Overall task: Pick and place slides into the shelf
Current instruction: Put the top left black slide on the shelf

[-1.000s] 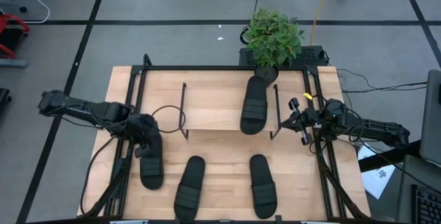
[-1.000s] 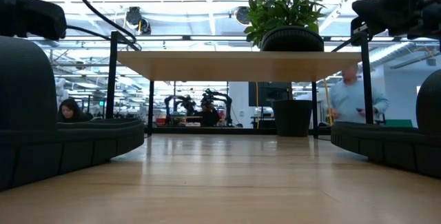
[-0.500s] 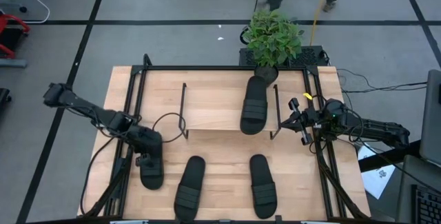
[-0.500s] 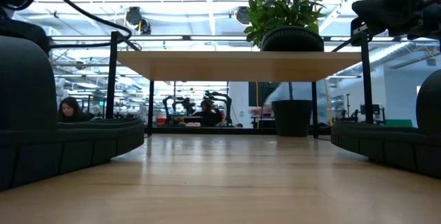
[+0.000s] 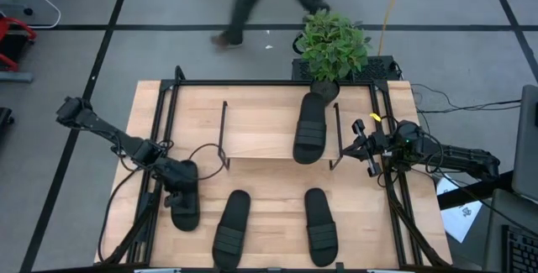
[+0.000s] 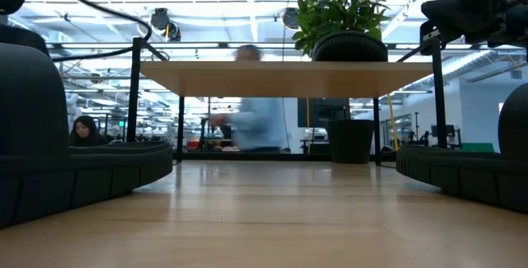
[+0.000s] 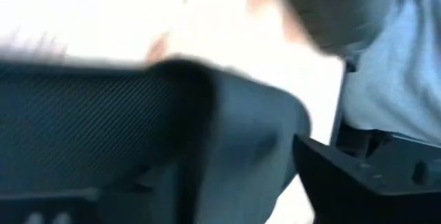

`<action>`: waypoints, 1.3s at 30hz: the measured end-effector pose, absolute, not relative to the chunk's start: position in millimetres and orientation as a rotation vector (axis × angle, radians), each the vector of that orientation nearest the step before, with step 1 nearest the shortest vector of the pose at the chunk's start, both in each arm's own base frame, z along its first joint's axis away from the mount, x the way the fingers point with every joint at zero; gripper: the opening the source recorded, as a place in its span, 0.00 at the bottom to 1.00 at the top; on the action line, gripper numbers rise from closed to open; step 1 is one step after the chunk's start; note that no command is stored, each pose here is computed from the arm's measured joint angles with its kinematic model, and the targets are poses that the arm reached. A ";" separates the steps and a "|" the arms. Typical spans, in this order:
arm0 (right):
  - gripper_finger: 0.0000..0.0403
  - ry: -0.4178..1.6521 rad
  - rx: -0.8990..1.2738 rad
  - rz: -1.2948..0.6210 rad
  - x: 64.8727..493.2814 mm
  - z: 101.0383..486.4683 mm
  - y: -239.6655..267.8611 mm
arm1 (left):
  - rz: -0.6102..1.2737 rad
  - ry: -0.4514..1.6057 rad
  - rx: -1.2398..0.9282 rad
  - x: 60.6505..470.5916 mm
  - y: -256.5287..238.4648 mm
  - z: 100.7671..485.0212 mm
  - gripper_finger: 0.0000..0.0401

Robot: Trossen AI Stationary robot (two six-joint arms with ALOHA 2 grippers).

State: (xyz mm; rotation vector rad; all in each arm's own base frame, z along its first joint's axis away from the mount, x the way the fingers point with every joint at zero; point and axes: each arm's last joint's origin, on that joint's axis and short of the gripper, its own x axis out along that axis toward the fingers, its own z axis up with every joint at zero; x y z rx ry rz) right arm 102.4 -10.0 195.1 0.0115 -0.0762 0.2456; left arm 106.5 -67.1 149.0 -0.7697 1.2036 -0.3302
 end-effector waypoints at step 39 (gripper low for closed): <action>0.00 -0.082 0.009 0.246 102.5 195.6 -10.0 | -0.317 0.669 0.029 103.7 -37.3 333.9 0.00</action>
